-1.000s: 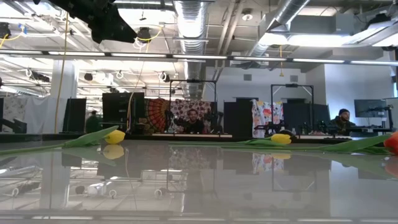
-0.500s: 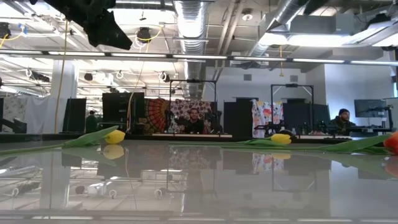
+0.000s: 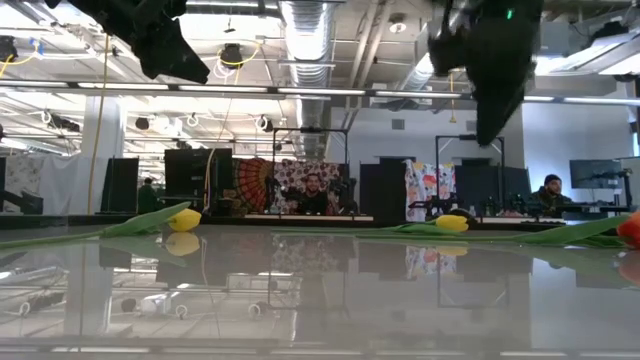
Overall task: Sort flowers into vase by color
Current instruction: Put the orange flower into the transparent flower vase
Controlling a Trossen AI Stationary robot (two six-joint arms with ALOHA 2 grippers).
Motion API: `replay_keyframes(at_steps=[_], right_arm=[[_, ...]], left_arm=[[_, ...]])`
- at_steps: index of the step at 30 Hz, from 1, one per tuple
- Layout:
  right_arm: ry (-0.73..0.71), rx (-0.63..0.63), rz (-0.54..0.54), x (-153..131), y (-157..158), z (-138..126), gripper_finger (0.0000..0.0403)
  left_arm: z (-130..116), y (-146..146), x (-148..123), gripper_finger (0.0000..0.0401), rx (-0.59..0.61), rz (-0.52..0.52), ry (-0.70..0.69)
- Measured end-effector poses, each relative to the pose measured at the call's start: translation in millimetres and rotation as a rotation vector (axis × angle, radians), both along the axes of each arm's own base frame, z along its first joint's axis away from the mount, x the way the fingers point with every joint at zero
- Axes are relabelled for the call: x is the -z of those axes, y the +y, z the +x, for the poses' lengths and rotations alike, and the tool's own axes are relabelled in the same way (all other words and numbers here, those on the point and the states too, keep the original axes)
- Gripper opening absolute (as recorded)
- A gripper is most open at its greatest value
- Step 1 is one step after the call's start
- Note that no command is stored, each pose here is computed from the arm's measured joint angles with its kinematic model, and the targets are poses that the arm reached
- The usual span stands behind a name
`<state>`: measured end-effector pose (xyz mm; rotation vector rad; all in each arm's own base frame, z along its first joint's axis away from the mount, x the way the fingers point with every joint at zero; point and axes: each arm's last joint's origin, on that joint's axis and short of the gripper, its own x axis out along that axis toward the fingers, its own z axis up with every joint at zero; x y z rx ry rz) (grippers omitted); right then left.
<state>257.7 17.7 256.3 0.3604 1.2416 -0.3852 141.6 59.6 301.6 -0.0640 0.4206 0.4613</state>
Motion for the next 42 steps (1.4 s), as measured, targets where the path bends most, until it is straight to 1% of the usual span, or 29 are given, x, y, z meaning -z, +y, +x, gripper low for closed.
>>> replay_keyframes(at_steps=[4,7,9,12,18,23,27,29,32,37,38,42], right_arm=[[-0.006,0.008,0.066,27,-19,1,0.0164],[-0.018,0.024,0.077,41,-31,1,0.0164],[0.022,0.0,0.071,51,-36,1,0.0164],[0.08,-0.057,0.06,65,-37,1,0.0164],[0.177,-0.101,0.063,93,-37,7,0.0164],[0.237,-0.141,0.065,110,-36,12,0.0164],[0.266,-0.169,0.103,119,-33,15,0.0164],[0.279,-0.186,0.105,122,-31,16,0.0159],[0.286,-0.201,0.103,123,-29,16,0.0128],[0.278,-0.216,0.112,121,-25,15,0.0026],[0.269,-0.219,0.109,118,-24,14,0.0017],[0.221,-0.239,0.064,102,-11,8,0.0018]], left_arm=[[0,0,0,0.0146,-0.001,-0.011,-0.006],[0,0,0,0.0146,0.007,-0.026,-0.012],[0,-1,0,0.0146,0.008,-0.038,-0.018],[0,-1,0,0.0146,0.004,-0.05,-0.021],[0,-1,2,0.0146,-0.009,-0.07,-0.013],[0,-1,2,0.0146,-0.017,-0.078,-0.018],[0,-1,2,0.0146,-0.022,-0.088,-0.019],[0,-1,2,0.0146,-0.022,-0.087,-0.018],[0,-1,2,0.0146,-0.026,-0.082,-0.016],[-1,0,2,0.0146,-0.042,-0.072,-0.013],[-1,0,2,0.0146,-0.041,-0.072,-0.013],[-1,0,2,0.0146,-0.04,-0.07,-0.012]])
